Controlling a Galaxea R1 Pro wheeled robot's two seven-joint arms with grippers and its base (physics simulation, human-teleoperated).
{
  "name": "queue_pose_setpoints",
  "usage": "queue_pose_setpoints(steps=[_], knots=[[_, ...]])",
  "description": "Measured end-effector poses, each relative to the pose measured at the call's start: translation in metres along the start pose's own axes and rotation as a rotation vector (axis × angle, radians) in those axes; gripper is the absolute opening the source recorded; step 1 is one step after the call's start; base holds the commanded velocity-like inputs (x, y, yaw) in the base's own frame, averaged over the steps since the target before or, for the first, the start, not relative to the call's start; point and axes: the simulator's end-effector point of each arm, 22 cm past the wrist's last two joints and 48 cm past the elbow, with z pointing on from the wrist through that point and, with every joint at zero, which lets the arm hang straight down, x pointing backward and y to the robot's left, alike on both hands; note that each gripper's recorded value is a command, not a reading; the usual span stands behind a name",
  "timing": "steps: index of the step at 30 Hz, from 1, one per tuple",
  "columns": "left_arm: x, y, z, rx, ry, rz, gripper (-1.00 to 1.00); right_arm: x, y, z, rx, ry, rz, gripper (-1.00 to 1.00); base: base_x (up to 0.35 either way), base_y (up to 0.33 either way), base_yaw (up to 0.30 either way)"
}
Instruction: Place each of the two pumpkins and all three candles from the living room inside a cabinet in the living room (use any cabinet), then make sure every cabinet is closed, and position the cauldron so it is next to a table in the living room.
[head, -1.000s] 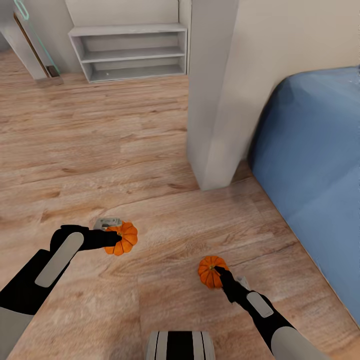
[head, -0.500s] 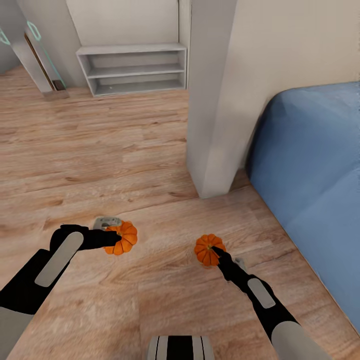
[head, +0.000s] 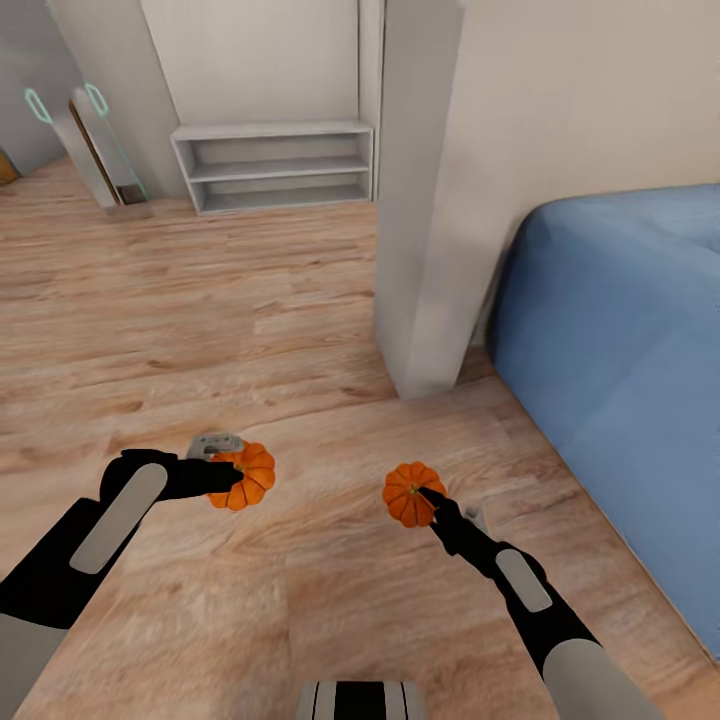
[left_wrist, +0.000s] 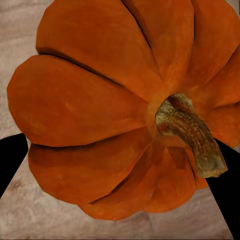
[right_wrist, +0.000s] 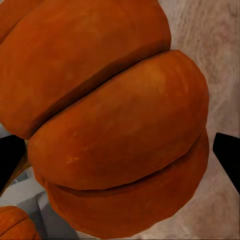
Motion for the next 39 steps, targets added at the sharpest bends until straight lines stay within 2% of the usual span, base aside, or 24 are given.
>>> queue_pose_setpoints(steps=[32,39], knots=[[-0.043,-0.009,-0.068,0.003,-0.131,0.014,-1.0,-0.014,0.077,-0.027,-0.108,-0.04,-0.063,-1.0,-0.322,0.085,0.0],[-0.051,-0.01,-0.084,0.002,-0.16,0.016,-1.0,-0.017,0.094,-0.035,-0.134,-0.049,-0.074,-1.0,-0.107,0.023,-0.159]])
